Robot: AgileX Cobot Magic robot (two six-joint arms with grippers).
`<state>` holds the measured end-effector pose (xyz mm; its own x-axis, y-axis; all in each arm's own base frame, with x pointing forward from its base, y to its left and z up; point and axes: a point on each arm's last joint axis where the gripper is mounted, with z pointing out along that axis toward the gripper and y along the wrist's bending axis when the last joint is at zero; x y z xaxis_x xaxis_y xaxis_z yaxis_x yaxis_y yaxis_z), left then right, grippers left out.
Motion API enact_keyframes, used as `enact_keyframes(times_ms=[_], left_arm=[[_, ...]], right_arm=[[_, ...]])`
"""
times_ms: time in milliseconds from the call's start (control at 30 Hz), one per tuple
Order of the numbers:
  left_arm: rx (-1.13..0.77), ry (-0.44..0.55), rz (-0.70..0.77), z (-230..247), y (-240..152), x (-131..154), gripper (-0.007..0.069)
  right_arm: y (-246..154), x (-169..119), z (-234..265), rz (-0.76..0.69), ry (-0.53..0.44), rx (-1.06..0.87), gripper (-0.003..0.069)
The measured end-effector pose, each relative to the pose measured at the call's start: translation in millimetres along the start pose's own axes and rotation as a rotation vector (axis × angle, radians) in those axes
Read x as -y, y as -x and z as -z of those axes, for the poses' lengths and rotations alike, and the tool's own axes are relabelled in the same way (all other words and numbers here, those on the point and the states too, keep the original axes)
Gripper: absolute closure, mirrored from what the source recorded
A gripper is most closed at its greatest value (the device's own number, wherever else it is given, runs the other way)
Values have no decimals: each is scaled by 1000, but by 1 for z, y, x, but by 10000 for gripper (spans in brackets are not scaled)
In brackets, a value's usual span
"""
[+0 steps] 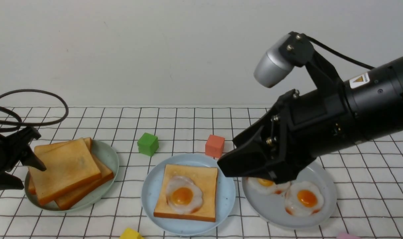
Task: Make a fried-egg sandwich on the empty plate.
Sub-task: Use the left arm to grab a slice of bread, then use the left arm to place a slice of bread on the fried egg in the middle
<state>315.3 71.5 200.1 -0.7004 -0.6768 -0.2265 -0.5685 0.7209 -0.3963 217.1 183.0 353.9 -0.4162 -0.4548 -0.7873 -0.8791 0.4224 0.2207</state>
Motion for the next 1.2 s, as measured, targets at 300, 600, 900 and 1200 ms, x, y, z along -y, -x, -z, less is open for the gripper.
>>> enact_keyframes(times_ms=[300,600,900,1200], left_arm=[[-9,19,12,-20,3,-6,223],[-14,25,7,-24,5,-6,533],[14,25,-25,-14,6,-4,570],[152,-150,-205,58,-3,24,592]], right_arm=[[-1,0,-1,-5,0,0,199],[-1,-1,0,-3,9,-4,199],[-2,-2,1,-8,12,-12,199],[-12,10,14,-194,-191,-188,199]])
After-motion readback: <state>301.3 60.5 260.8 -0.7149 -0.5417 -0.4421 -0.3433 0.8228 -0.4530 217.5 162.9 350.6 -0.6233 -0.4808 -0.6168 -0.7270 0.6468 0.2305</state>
